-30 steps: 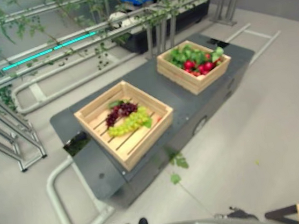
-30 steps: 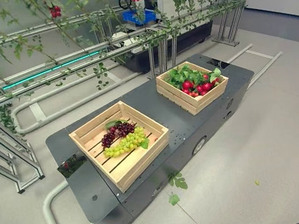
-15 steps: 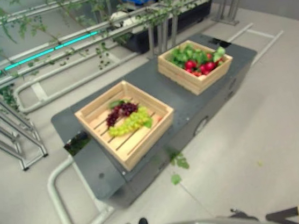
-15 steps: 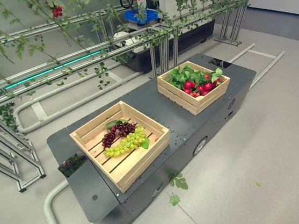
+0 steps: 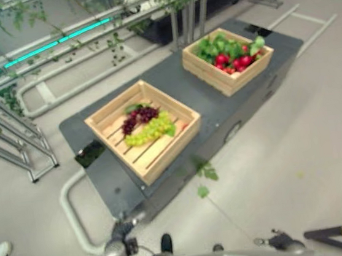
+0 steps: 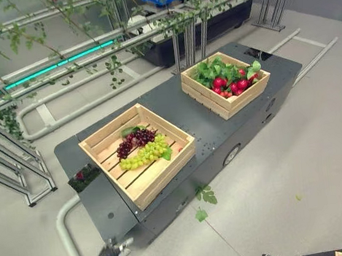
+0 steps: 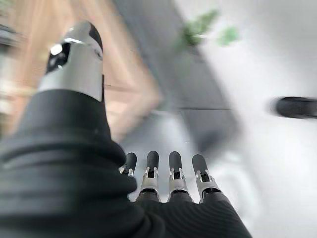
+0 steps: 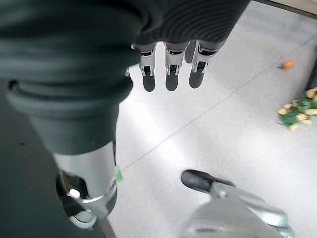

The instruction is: Pick up the fruits from the basket on one side to the basket on the other side

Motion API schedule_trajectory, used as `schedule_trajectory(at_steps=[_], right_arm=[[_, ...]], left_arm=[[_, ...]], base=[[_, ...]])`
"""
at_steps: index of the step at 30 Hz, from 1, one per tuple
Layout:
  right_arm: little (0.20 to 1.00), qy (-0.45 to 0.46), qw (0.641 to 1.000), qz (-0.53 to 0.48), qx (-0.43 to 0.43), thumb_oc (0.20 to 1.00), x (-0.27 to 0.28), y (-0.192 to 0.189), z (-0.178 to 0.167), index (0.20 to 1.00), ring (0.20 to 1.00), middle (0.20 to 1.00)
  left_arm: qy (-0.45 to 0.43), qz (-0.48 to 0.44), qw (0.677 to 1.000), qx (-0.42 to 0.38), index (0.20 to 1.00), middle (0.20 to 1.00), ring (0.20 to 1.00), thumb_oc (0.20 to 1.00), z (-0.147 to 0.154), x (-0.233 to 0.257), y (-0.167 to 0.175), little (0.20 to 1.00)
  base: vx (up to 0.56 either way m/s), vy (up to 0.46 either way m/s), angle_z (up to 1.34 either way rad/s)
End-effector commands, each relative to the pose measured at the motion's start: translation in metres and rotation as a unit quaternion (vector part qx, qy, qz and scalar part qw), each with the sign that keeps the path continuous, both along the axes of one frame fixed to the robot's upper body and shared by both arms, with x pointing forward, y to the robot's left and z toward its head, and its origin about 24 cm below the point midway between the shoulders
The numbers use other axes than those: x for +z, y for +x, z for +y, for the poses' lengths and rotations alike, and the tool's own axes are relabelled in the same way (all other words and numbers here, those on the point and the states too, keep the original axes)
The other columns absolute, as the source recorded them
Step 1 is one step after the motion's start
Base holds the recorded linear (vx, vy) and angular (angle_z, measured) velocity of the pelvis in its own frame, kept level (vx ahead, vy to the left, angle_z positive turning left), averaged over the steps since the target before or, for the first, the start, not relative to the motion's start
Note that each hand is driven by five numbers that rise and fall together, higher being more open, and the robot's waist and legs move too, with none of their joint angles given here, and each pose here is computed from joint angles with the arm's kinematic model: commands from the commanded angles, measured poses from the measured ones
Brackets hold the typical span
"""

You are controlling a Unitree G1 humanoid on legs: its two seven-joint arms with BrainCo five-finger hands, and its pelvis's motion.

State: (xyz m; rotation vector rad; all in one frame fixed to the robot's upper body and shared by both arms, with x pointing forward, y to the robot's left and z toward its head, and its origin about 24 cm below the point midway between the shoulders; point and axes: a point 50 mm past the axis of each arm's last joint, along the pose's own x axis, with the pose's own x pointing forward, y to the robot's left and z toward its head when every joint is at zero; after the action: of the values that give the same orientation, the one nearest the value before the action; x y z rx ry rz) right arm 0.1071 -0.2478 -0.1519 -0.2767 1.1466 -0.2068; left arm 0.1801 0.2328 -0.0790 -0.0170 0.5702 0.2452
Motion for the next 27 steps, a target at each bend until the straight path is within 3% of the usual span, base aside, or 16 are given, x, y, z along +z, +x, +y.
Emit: schedule_trajectory(at_steps=[1, 12, 22, 27], right_arm=[[1.000, 0.000, 0.999, -0.036, -0.004, 1.000, 0.008, 0.025, -0.002, 1.000, 1.000, 1.000], [1.000, 0.009, 0.999, -0.052, -0.007, 1.000, 0.015, 0.047, -0.003, 1.000, 1.000, 1.000], [1.000, 0.006, 0.998, -0.056, 0.007, 1.000, 0.019, 0.061, 0.000, 1.000, 1.000, 1.000], [1.000, 0.002, 0.998, -0.067, 0.013, 1.000, 0.023, 0.071, 0.000, 1.000, 1.000, 1.000]], left_arm=[[0.034, -0.050, 0.998, 0.027, 1.000, 1.000, 1.000, 1.000, 0.027, 0.023, 0.024, 1.000], [0.119, -0.219, 0.968, -0.029, 1.000, 1.000, 1.000, 1.000, 0.041, 0.113, 0.060, 1.000], [0.176, -0.263, 0.947, -0.052, 1.000, 1.000, 1.000, 1.000, 0.042, 0.151, 0.097, 1.000], [0.255, -0.276, 0.923, -0.089, 1.000, 1.000, 1.000, 1.000, 0.040, 0.182, 0.129, 1.000]], base=[[0.00, -0.016, 0.07], [0.00, 0.000, 0.00], [-0.01, 0.000, 0.00], [-0.04, -0.002, -0.01]])
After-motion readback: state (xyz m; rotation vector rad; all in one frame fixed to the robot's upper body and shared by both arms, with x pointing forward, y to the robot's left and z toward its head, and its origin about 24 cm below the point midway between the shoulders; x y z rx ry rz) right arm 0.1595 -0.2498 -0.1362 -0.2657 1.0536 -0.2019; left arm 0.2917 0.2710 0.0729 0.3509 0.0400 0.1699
